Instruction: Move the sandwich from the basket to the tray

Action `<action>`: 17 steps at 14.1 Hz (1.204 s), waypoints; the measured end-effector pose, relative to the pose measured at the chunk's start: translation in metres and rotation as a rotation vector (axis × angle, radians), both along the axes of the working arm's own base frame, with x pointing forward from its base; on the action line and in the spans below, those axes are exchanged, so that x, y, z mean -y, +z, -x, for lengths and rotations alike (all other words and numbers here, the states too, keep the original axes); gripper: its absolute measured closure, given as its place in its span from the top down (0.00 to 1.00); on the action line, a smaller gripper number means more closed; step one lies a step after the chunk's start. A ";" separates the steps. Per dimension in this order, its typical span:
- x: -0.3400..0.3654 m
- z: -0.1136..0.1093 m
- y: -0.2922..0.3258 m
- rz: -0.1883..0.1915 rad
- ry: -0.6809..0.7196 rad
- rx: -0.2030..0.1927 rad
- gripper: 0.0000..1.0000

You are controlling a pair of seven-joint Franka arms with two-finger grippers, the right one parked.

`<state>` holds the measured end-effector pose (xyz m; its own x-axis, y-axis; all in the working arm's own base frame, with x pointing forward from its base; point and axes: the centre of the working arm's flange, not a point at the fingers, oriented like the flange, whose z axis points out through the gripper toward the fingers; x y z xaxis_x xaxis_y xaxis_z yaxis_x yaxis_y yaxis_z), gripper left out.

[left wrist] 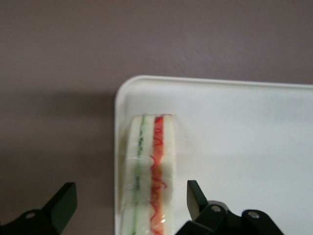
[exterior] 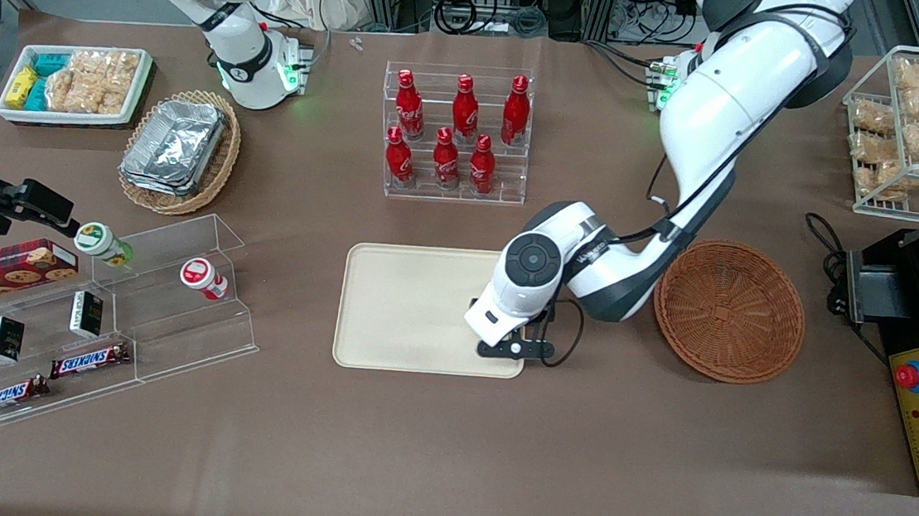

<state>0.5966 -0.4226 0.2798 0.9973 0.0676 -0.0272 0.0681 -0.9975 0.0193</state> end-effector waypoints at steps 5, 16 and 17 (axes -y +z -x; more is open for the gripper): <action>-0.061 -0.026 0.102 -0.049 0.092 0.069 1.00; -0.304 -0.050 0.248 -0.039 0.135 0.007 1.00; -0.314 -0.050 0.244 -0.042 0.113 -0.003 1.00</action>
<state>0.6465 -0.1088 0.5236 0.9831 0.1812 -0.0247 0.1806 -0.9833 -0.0231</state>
